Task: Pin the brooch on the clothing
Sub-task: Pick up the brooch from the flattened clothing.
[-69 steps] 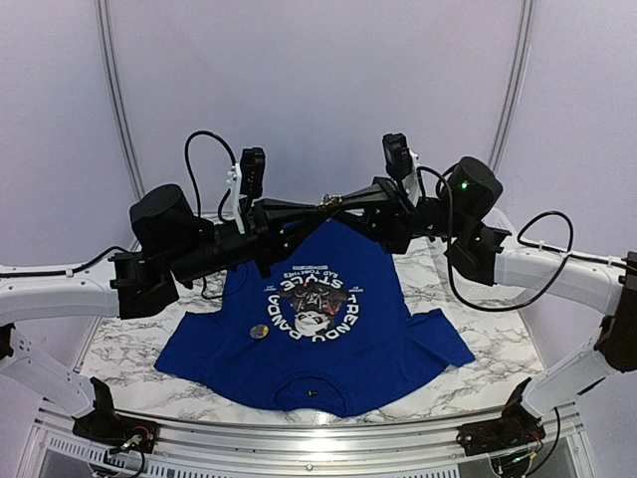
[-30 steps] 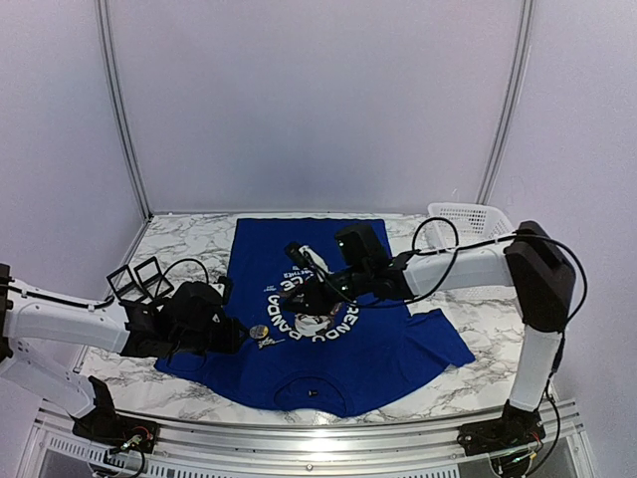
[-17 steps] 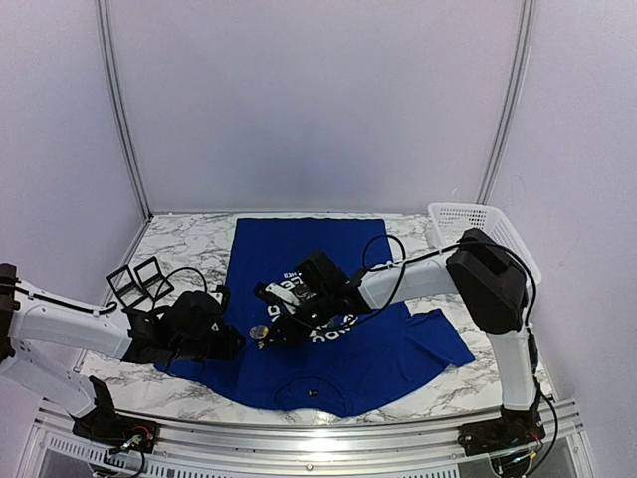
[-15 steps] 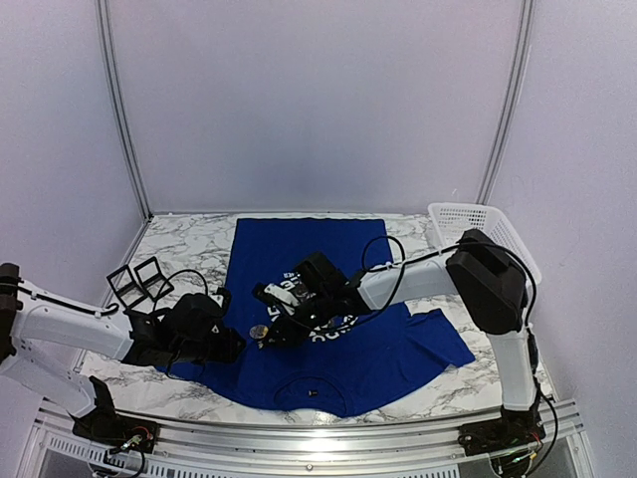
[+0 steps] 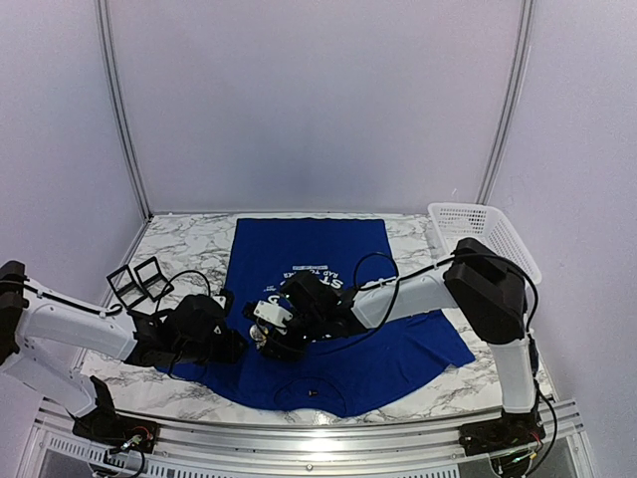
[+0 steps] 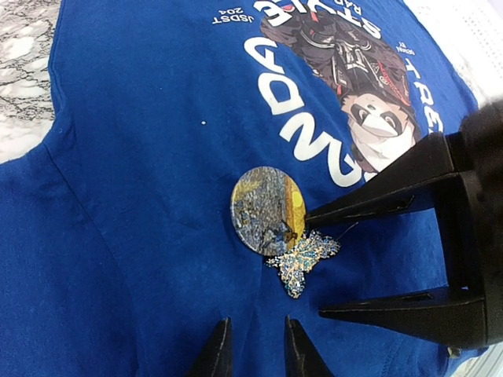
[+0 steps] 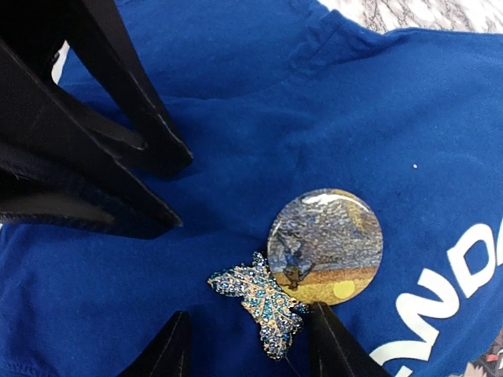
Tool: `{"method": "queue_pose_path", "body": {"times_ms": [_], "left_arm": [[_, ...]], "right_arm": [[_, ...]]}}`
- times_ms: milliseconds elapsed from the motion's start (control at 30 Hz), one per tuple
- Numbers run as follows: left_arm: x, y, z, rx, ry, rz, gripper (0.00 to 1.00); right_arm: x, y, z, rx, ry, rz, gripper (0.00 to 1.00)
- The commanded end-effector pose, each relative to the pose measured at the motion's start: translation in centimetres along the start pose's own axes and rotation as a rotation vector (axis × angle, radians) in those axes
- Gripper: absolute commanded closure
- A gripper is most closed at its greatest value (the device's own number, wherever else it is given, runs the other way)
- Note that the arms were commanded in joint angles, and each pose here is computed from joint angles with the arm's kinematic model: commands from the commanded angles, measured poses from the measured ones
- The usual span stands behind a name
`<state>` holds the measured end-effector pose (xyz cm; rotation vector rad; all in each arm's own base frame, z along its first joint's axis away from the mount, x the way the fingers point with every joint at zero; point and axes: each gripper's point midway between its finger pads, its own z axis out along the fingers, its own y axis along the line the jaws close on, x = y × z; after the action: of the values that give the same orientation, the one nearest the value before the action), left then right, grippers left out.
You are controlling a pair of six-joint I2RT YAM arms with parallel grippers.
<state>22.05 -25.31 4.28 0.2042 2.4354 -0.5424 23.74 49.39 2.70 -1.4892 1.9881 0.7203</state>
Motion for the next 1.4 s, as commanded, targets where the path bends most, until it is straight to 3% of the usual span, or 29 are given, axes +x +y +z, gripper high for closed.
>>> {"method": "queue_pose_path", "body": {"times_ms": [0, 100, 367, 633, 867, 1100, 1233, 1367], "left_arm": [[-0.6, -0.3, -0.4, 0.014, -0.032, 0.018, 0.76], [-0.5, -0.3, -0.3, 0.011, -0.027, 0.025, 0.76], [-0.5, -0.6, -0.2, 0.019, -0.023, 0.037, 0.76], [-1.3, -1.3, -0.5, 0.041, -0.042, 0.134, 0.74], [-2.9, -2.6, -1.1, 0.046, -0.084, 0.414, 0.59], [-2.2, -3.1, -1.1, 0.075, -0.089, 0.801, 0.54], [-0.8, -4.1, -0.5, 0.181, -0.047, 0.878, 0.52], [-0.9, -3.5, 0.8, 0.210, -0.029, 0.848, 0.52]], "right_arm": [[0.4, -1.1, -0.4, 0.088, 0.022, -0.054, 0.51], [0.7, -0.9, 0.1, 0.083, 0.035, -0.063, 0.53], [0.9, -0.7, 0.4, 0.067, 0.055, -0.056, 0.82], [-0.5, 1.1, -0.7, -0.025, 0.015, -0.052, 0.93], [-1.0, 1.5, -1.0, -0.101, -0.011, -0.013, 0.95], [-0.7, 1.2, -1.5, -0.158, -0.047, 0.034, 0.95], [-0.7, 1.0, -1.5, -0.164, -0.058, 0.042, 0.95], [-0.8, 1.1, -1.5, -0.179, -0.087, 0.035, 0.97]]}}
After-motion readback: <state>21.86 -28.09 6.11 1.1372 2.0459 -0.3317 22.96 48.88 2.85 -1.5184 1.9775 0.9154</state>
